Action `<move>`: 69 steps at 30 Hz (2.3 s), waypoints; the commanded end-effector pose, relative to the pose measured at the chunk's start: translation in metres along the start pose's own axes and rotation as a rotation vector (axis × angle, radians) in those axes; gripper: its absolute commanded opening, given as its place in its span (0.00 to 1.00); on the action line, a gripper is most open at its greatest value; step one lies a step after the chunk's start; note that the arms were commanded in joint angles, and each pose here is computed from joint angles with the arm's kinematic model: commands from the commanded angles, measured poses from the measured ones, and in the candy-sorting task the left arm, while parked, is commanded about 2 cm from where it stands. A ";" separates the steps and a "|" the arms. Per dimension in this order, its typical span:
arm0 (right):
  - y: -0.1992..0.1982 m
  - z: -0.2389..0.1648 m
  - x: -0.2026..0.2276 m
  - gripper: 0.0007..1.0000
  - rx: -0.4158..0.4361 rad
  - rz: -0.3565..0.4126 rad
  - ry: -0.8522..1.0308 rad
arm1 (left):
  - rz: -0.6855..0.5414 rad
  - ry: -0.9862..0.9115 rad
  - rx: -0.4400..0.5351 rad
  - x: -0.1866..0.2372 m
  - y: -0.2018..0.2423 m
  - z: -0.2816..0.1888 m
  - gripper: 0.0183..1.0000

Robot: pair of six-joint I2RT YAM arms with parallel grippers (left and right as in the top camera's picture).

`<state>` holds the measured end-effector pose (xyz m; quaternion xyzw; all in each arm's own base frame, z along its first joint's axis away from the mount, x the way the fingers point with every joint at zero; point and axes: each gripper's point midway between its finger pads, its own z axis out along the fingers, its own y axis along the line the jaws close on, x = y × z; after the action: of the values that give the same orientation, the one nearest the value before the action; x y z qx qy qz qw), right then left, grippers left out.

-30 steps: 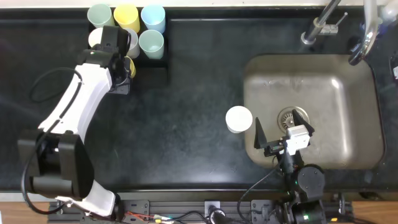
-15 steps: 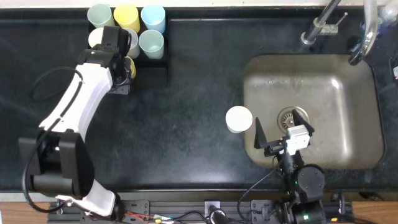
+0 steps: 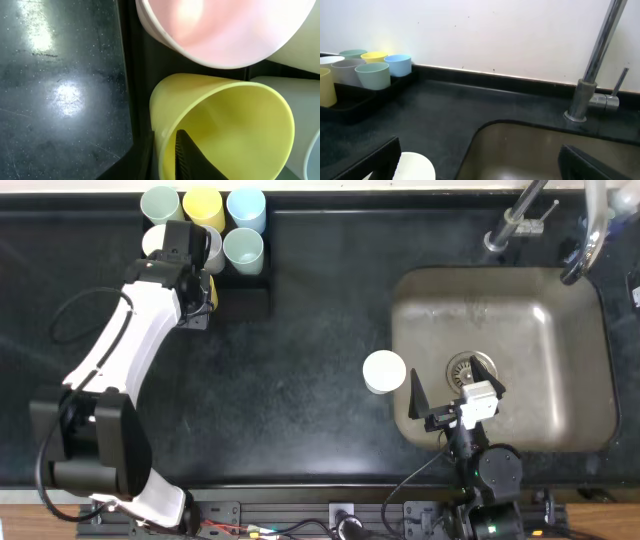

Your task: Store Cups

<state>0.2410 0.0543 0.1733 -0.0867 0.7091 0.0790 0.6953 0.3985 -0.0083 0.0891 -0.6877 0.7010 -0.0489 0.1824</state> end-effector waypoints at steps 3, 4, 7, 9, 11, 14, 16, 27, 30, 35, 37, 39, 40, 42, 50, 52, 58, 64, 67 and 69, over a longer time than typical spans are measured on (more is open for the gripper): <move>-0.002 0.000 0.003 1.00 0.011 -0.003 -0.002 | 0.016 -0.049 0.042 -0.014 -0.008 -0.009 0.19; -0.002 0.000 0.003 1.00 0.010 -0.003 -0.002 | 0.013 -0.048 0.049 -0.014 -0.009 -0.012 0.20; -0.002 0.000 0.003 1.00 0.011 -0.003 -0.002 | 0.008 -0.047 0.074 -0.016 -0.012 -0.022 0.23; -0.002 0.000 0.003 1.00 0.011 -0.003 -0.002 | 0.002 -0.046 0.097 -0.018 -0.015 -0.030 0.26; -0.002 0.000 0.003 1.00 0.011 -0.003 -0.002 | -0.004 -0.051 0.120 -0.021 -0.017 -0.040 0.32; -0.002 0.000 0.003 1.00 0.011 -0.003 -0.002 | -0.013 -0.055 0.154 -0.026 -0.018 -0.058 0.40; -0.002 0.000 0.003 0.99 0.010 -0.003 -0.002 | -0.022 -0.054 0.193 -0.028 -0.021 -0.071 0.44; -0.002 0.000 0.003 1.00 0.011 -0.003 -0.002 | 0.915 -0.497 0.902 -0.043 -0.112 -0.268 0.71; -0.002 0.000 0.003 1.00 0.011 -0.003 -0.002 | 1.050 -0.605 0.955 -0.046 -0.098 -0.304 0.85; -0.002 0.000 0.003 1.00 0.011 -0.003 -0.002 | 1.225 -0.757 1.115 -0.035 -0.068 -0.341 1.00; -0.002 0.000 0.003 1.00 0.010 -0.003 -0.002 | 1.285 -0.818 1.206 -0.025 -0.052 -0.347 1.00; -0.002 0.000 0.003 1.00 0.011 -0.003 -0.002 | 1.289 -0.859 1.273 -0.019 -0.035 -0.347 1.00; -0.002 0.000 0.003 1.00 0.010 -0.003 -0.002 | 1.283 -0.873 1.296 -0.018 -0.027 -0.344 1.00; -0.002 0.000 0.003 1.00 0.010 -0.003 -0.002 | 1.266 -0.899 1.323 -0.016 -0.009 -0.334 1.00; -0.002 0.000 0.003 1.00 0.011 -0.003 -0.002 | 1.266 -0.897 1.294 -0.009 0.045 -0.267 1.00; -0.002 0.000 0.003 1.00 0.011 -0.003 -0.002 | 1.262 -0.901 1.288 -0.009 0.056 -0.255 1.00; -0.002 0.000 0.003 1.00 0.011 -0.003 -0.002 | 1.226 -0.948 1.282 -0.014 0.083 -0.237 1.00; -0.002 0.000 0.003 1.00 0.011 -0.003 -0.002 | 1.219 -0.957 1.266 -0.014 0.097 -0.214 1.00; -0.002 0.000 0.003 1.00 0.011 -0.003 -0.002 | 1.222 -0.951 1.260 -0.011 0.102 -0.200 1.00; -0.002 0.000 0.003 1.00 0.010 -0.003 -0.002 | 1.218 -0.958 1.266 -0.009 0.104 -0.191 1.00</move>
<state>0.2410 0.0543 0.1733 -0.0869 0.7091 0.0788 0.6953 0.2376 -0.0310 0.2460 0.0632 0.6346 -0.0400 0.7692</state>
